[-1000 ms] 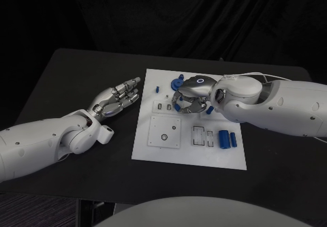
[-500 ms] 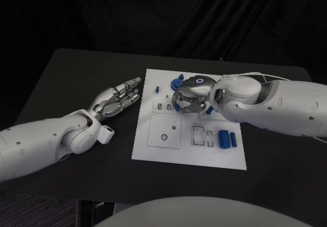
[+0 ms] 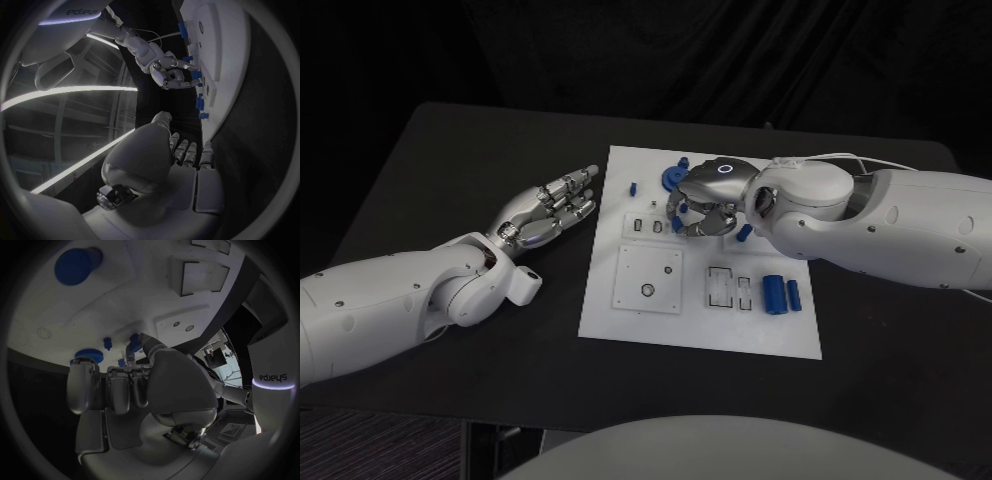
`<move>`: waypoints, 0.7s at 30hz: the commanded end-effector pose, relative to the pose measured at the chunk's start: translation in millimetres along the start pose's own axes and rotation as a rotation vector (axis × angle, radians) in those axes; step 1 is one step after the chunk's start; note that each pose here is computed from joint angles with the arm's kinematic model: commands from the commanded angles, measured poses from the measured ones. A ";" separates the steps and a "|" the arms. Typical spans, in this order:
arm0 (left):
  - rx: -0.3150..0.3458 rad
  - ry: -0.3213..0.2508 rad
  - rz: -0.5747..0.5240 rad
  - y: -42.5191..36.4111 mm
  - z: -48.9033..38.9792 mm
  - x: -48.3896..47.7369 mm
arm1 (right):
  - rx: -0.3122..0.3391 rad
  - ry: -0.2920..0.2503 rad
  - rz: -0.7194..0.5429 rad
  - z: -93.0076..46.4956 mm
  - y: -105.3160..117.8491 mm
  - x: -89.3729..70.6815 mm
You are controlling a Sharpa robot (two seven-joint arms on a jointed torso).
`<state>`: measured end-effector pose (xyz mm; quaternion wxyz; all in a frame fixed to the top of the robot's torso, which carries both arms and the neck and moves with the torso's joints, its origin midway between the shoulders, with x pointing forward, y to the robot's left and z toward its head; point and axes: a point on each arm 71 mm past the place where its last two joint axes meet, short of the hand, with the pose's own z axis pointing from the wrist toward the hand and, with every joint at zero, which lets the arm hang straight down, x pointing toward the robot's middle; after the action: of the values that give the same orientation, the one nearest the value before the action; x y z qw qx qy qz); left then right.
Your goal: Assemble the parts on the task board
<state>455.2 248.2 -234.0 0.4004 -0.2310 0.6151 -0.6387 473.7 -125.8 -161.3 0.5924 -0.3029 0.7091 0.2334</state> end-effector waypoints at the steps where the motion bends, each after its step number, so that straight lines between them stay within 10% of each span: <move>1: 0.101 0.008 -0.011 -6.9 -0.4 1.5 | 0.056 -0.010 0.003 -1.1 -4.3 0.6; 21: 0.097 0.009 -0.014 -5.9 -1.3 2.0 | 0.083 -0.019 -0.052 -2.8 -5.8 1.3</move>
<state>454.5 248.7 -235.0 0.3996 -0.2319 0.6156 -0.6384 475.3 -130.4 -160.4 0.6092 -0.2969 0.7057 0.2065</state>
